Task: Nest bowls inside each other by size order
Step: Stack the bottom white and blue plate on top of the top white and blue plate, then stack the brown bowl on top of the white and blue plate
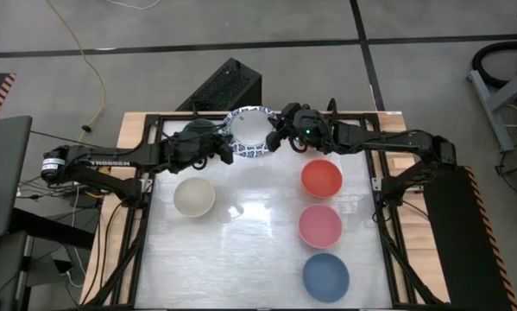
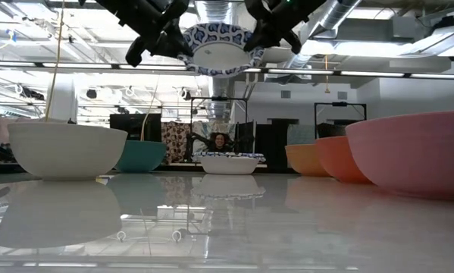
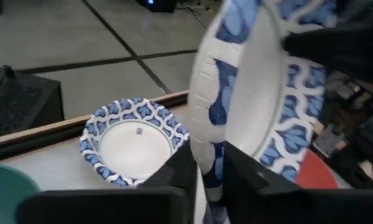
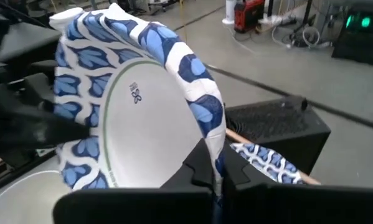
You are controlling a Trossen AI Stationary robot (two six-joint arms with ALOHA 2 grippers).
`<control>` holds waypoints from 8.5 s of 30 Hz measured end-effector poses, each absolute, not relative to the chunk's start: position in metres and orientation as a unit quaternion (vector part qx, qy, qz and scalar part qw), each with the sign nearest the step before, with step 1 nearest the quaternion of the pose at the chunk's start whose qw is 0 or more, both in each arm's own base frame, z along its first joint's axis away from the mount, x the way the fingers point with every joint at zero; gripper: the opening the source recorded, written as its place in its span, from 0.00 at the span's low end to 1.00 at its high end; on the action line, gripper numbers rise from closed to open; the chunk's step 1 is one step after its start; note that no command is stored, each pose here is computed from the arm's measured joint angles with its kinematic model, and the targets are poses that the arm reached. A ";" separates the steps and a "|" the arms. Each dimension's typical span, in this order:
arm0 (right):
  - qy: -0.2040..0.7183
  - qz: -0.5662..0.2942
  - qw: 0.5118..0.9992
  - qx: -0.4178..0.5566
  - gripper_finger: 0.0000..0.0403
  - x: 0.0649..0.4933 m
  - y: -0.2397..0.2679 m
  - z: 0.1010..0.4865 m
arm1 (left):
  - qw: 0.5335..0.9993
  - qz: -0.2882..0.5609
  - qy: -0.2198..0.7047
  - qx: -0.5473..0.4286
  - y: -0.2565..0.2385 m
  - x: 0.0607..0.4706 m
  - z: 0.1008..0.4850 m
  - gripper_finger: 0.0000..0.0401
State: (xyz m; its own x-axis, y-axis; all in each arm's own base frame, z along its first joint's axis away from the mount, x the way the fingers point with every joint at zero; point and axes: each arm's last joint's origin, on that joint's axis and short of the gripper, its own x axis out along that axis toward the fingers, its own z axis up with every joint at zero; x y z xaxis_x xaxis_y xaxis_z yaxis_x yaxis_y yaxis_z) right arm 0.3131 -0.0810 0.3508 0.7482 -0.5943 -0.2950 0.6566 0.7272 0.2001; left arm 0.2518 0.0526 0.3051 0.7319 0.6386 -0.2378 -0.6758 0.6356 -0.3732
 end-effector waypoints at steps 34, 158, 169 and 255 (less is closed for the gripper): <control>0.119 -0.388 0.808 0.426 0.01 0.322 -0.189 0.275 | 0.889 0.408 0.091 -0.184 0.070 0.217 0.313 0.74; 0.302 -0.553 0.708 0.320 0.63 0.216 -0.138 0.320 | 0.907 0.254 0.162 -0.293 0.061 0.219 0.303 0.74; 0.377 -0.595 0.631 0.325 0.63 0.184 -0.153 0.308 | 0.896 0.256 0.154 -0.328 0.060 0.219 0.303 0.74; 0.198 -0.444 0.767 0.418 0.01 0.230 -0.174 0.328 | 0.902 0.220 0.132 -0.348 0.060 0.207 0.316 0.74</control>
State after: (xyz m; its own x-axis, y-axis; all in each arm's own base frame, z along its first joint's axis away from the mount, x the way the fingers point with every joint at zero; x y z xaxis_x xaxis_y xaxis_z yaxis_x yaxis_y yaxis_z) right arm 0.2296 -0.1737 0.3285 0.5272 -0.5159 -0.6752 0.8471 0.2561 0.4657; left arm 0.2067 0.0599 0.3158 0.8686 0.3048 -0.3906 -0.4882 0.6607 -0.5701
